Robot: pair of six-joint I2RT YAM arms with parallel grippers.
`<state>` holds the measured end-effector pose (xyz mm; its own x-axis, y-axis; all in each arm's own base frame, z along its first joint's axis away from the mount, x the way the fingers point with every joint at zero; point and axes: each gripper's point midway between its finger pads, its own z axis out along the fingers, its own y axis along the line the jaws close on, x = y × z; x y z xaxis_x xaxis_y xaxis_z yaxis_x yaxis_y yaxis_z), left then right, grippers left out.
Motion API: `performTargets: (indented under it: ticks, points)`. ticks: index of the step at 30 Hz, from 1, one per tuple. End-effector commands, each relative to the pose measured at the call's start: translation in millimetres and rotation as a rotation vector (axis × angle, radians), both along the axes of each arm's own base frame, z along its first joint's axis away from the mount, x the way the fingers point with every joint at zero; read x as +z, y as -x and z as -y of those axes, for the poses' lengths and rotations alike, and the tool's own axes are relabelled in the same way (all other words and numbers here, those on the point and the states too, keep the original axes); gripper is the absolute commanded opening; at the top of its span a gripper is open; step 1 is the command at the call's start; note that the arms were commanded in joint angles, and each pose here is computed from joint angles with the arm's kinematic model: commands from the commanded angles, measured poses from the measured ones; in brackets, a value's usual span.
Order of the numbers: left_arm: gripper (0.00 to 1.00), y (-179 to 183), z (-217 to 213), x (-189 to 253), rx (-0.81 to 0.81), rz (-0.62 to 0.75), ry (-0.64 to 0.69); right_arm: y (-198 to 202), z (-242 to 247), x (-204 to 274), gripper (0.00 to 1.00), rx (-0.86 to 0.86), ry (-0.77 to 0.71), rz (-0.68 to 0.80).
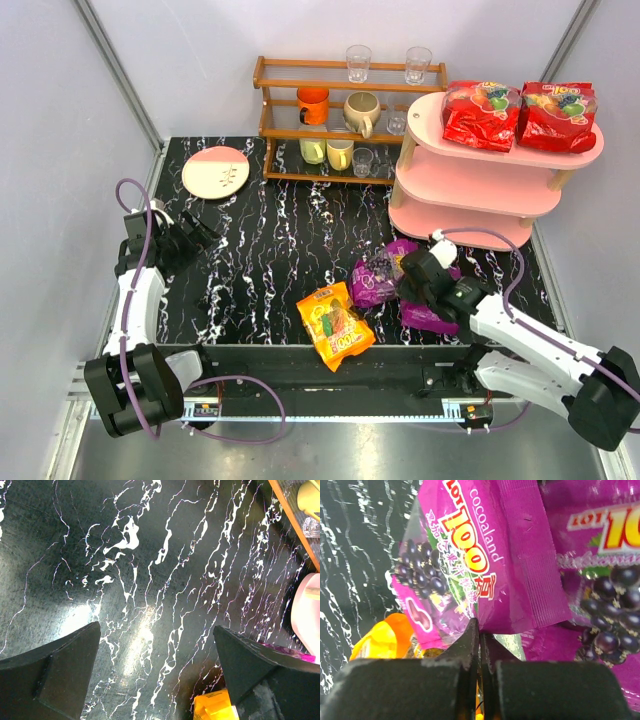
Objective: Place and organize the candy bags onto the shelf
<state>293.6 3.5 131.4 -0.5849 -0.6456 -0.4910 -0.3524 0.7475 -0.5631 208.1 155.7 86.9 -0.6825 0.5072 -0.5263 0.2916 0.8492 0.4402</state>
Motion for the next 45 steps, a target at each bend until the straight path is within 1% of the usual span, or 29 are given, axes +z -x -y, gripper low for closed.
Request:
performTargets:
  ticks: [1,2,3,4,5,6,7,8,11,15,19,22,24,29,35,36,37,38,39,40,41,42,43,44,45]
  points:
    - [0.99,-7.9,-0.8,18.3,-0.020,0.068,-0.015,-34.4,-4.1,75.5,0.00,0.115,0.109,0.233]
    - [0.99,-7.9,-1.1,18.2,-0.019,0.067,-0.016,-35.4,-0.3,84.1,0.00,0.122,0.139,0.248]
    - [0.99,-7.9,-1.1,18.2,-0.019,0.067,-0.016,-40.7,-2.0,105.9,0.00,0.129,0.142,0.288]
    - [0.99,-7.9,-1.1,18.7,-0.019,0.069,-0.016,-42.6,0.7,114.9,0.00,0.161,0.185,0.309]
    - [0.99,-7.9,-1.3,18.3,-0.019,0.068,-0.016,-42.7,5.3,117.1,0.00,0.172,0.234,0.298]
    - [0.99,-8.2,-1.4,18.9,-0.018,0.069,-0.016,-46.9,5.7,136.4,0.00,0.169,0.243,0.324]
    - [0.99,-8.2,-0.9,18.9,-0.020,0.069,-0.015,-46.2,12.5,138.3,0.00,0.185,0.305,0.312]
    - [0.99,-7.9,-0.8,18.3,-0.020,0.068,-0.015,-51.2,11.8,149.2,0.00,0.184,0.325,0.316]
    - [0.99,-7.9,-0.6,19.2,-0.021,0.069,-0.014,-56.9,13.9,151.9,0.00,0.200,0.397,0.293]
    - [0.99,-7.9,-0.6,18.4,-0.021,0.068,-0.014,-64.9,11.7,136.2,0.00,0.222,0.473,0.245]
    - [0.99,-7.2,-0.2,18.1,-0.023,0.067,-0.014,-73.7,1.7,99.7,0.00,0.285,0.578,0.132]
    - [0.99,-6.7,-1.7,17.4,-0.017,0.065,-0.016,-77.8,-10.8,82.3,0.00,0.327,0.620,0.097]
    - [0.99,-6.6,-1.2,17.8,-0.018,0.066,-0.017,-78.7,-21.0,78.5,0.00,0.350,0.622,0.101]
    - [0.99,-7.0,-1.2,17.4,-0.020,0.065,-0.018,-78.6,-67.3,70.3,0.00,0.446,0.569,0.127]
    - [0.99,-6.9,-1.6,16.2,-0.017,0.060,-0.019,-70.6,-138.8,64.0,0.00,0.598,0.490,0.174]
    - [0.99,-6.6,-1.5,16.0,-0.017,0.060,-0.019,-67.2,-158.8,57.7,0.00,0.654,0.438,0.170]
    - [0.99,-6.9,-2.3,16.3,-0.015,0.060,-0.018,-65.2,-172.2,58.1,0.04,0.692,0.398,0.175]
    - [0.99,-7.2,-1.2,16.6,-0.020,0.060,-0.017,-60.4,-185.8,56.9,0.22,0.767,0.367,0.182]
    - [0.99,-7.3,-2.4,16.1,-0.015,0.058,-0.018,-48.2,-206.1,59.5,0.51,0.859,0.279,0.179]
    - [0.99,-7.6,-1.9,16.0,-0.019,0.059,-0.018,-44.8,-214.0,69.1,0.57,0.894,0.241,0.200]
    - [0.99,-7.1,-1.7,14.7,-0.019,0.053,-0.016,-40.0,-219.0,78.7,0.61,0.935,0.209,0.234]
    - [0.99,-6.5,-1.3,14.0,-0.020,0.052,-0.014,-38.1,-225.8,115.1,0.72,0.945,0.129,0.346]
    - [0.99,-6.8,-1.4,14.6,-0.020,0.053,-0.015,-36.0,-218.9,118.3,0.77,0.938,0.123,0.378]
    - [0.99,-6.8,-1.4,14.6,-0.020,0.053,-0.015,-38.6,-212.2,130.9,0.84,0.911,0.119,0.430]
    - [0.99,-7.1,-1.5,15.2,-0.020,0.055,-0.015,-47.8,-196.4,163.1,0.93,0.816,0.119,0.535]
